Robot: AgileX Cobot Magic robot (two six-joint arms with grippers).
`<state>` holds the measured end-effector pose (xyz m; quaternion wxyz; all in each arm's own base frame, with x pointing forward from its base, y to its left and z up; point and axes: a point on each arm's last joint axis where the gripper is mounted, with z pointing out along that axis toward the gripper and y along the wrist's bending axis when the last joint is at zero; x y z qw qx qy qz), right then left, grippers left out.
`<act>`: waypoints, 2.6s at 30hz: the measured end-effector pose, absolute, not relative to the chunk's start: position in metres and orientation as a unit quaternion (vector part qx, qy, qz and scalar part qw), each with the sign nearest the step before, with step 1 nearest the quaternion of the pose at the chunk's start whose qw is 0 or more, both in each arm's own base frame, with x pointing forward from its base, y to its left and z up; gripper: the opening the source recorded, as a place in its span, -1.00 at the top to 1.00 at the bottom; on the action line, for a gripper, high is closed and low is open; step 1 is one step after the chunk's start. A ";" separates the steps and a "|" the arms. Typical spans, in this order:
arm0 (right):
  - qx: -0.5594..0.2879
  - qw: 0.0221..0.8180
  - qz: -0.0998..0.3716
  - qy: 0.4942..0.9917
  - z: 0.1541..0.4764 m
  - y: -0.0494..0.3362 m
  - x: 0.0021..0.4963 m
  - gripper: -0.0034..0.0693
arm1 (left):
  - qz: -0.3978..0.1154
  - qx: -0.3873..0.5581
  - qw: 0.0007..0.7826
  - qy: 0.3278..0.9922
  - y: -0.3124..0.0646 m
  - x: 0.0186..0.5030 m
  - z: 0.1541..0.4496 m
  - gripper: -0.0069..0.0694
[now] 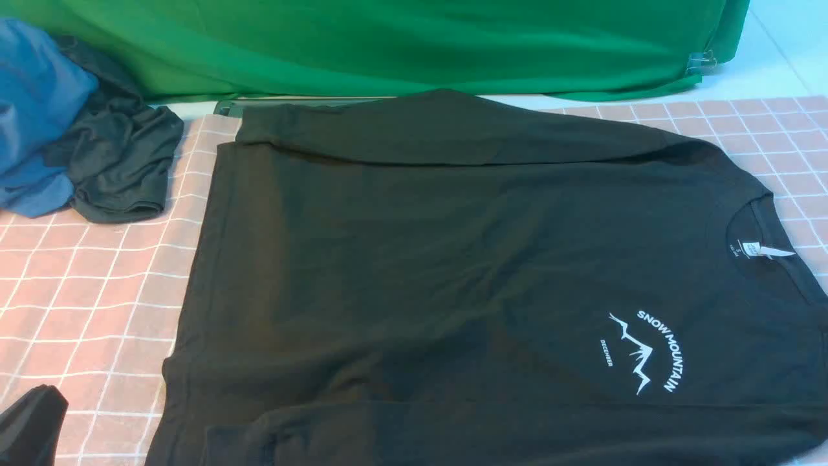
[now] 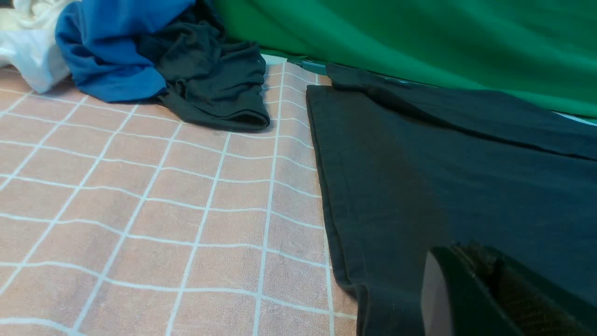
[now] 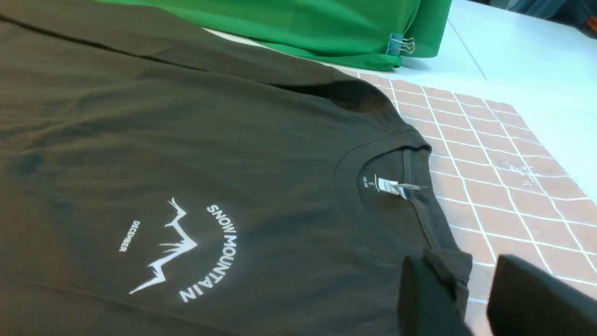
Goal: Fold a long-sleeved shirt over a pink coffee tablecloth.
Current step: 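Grasp the left edge of the dark T-shirt lying flat on the table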
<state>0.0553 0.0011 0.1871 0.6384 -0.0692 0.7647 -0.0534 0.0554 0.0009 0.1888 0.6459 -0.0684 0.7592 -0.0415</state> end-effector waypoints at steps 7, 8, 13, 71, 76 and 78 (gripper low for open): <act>-0.069 0.638 -0.053 0.765 0.187 0.001 0.055 0.22 | -0.042 -0.068 0.646 0.759 0.001 0.055 0.189 0.78; -0.069 0.638 -0.053 0.765 0.187 0.001 0.055 0.22 | -0.042 -0.068 0.646 0.759 0.001 0.055 0.189 0.78; -0.069 0.638 -0.053 0.765 0.187 0.001 0.055 0.22 | -0.042 -0.068 0.646 0.759 0.001 0.055 0.189 0.78; -0.111 0.459 0.126 0.872 0.353 0.041 0.122 0.80 | -0.079 -0.082 0.093 0.989 -0.070 0.186 0.216 0.79; -0.150 0.395 0.129 0.897 0.338 0.053 0.141 0.80 | -0.059 -0.076 0.124 0.988 -0.083 0.188 0.211 0.79; -0.152 0.388 0.129 0.900 0.336 0.054 0.144 0.80 | -0.061 -0.072 0.139 0.986 -0.085 0.190 0.211 0.78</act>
